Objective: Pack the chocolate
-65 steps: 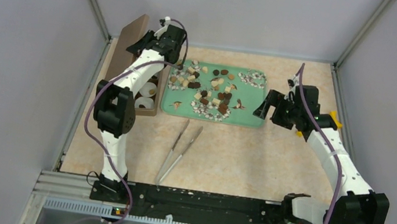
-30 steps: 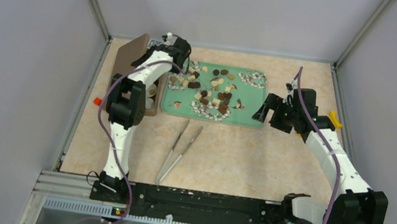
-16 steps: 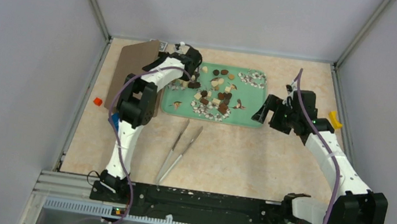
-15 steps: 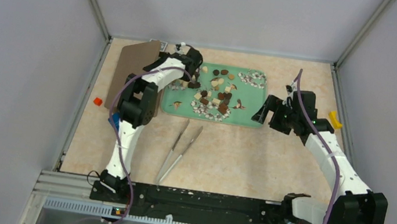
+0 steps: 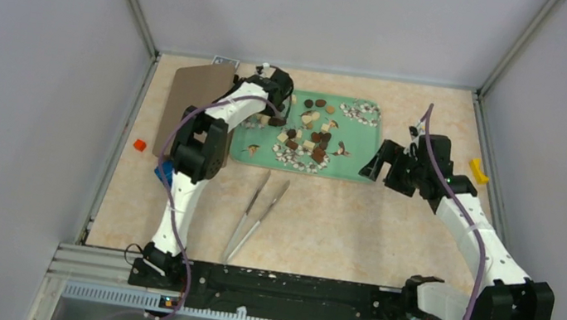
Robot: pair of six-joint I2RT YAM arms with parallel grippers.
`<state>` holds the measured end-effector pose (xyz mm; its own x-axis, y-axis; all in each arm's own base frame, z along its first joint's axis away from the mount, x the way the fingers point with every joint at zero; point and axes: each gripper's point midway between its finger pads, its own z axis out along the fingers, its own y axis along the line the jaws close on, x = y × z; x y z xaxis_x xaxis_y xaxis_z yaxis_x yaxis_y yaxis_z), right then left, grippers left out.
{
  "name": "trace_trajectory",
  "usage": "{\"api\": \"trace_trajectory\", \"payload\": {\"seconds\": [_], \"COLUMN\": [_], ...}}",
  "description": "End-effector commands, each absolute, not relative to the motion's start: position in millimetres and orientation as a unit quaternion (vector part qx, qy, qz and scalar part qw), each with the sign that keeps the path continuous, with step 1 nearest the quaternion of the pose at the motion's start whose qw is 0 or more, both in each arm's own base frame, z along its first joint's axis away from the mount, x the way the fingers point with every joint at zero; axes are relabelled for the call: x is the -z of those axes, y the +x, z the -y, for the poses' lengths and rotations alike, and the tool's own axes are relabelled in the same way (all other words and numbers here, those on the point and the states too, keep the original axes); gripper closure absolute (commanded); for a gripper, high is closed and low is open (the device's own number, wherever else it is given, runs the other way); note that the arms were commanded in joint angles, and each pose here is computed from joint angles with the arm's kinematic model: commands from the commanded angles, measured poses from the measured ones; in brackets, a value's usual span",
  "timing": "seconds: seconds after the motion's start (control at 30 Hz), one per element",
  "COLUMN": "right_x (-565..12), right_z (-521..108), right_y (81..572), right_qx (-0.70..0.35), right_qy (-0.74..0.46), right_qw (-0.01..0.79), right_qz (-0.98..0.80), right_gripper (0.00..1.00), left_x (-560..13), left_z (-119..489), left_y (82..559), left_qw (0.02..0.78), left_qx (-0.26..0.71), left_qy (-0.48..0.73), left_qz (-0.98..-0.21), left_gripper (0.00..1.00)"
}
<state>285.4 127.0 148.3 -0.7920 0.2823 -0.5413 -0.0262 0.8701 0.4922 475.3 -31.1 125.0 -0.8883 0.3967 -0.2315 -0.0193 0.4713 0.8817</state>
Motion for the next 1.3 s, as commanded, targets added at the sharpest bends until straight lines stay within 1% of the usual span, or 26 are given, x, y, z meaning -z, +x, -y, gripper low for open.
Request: {"api": "trace_trajectory", "payload": {"seconds": [0.0,0.03,0.07,0.1,0.37,0.5,0.67,0.9,0.93,0.97,1.0,1.03,1.13,1.27], "right_x": [-157,-156,-156,-157,-161,-161,-161,-161,-161,-161,-161,-160,-160,-159], "right_z": [-131,-132,-132,-132,-132,-134,-135,-137,-136,-137,-137,-137,-137,-138], "right_y": [285,284,284,284,283,282,282,282,283,283,283,283,282,282], "right_qx": [-0.257,-0.259,-0.260,-0.261,-0.261,-0.263,-0.265,-0.267,-0.267,-0.267,-0.267,-0.267,-0.266,-0.271], "right_qy": [0.069,0.068,0.067,0.065,0.065,0.067,0.065,0.065,0.065,0.064,0.064,0.064,0.061,0.060], "right_qw": [0.335,0.333,0.332,0.331,0.334,0.331,0.331,0.330,0.330,0.330,0.330,0.329,0.329,0.329], "right_qz": [-0.904,-0.904,-0.904,-0.904,-0.903,-0.904,-0.903,-0.903,-0.903,-0.903,-0.903,-0.904,-0.904,-0.903], "right_gripper": [0.12,0.12,0.12,0.12,0.12,0.12,0.13,0.12,0.13,0.13,0.12,0.12,0.12,0.13], "left_x": [-124,-123,-122,-121,-116,-122,-148,-204,-212,-222,-230,-237,-254,-254], "left_z": [55,57,58,59,73,80,95,127,130,130,129,126,98,42], "left_y": [482,482,482,482,484,486,491,494,494,495,495,496,499,499], "left_qw": [0.232,0.232,0.231,0.230,0.245,0.258,0.298,0.370,0.381,0.392,0.400,0.407,0.420,0.420], "left_qx": [-0.448,-0.445,-0.443,-0.438,-0.381,-0.358,-0.300,-0.175,-0.157,-0.137,-0.119,-0.106,-0.058,0.027], "left_qy": [0.112,0.113,0.114,0.116,0.100,0.095,0.081,0.066,0.061,0.053,0.044,0.031,-0.026,-0.100], "left_qz": [-0.856,-0.858,-0.859,-0.861,-0.886,-0.892,-0.902,-0.910,-0.909,-0.908,-0.908,-0.907,-0.905,-0.902], "left_gripper": [0.65,0.63,0.57,0.56,0.51,0.50,0.48,0.42,0.41,0.37,0.32,0.29,0.27,0.19]}}
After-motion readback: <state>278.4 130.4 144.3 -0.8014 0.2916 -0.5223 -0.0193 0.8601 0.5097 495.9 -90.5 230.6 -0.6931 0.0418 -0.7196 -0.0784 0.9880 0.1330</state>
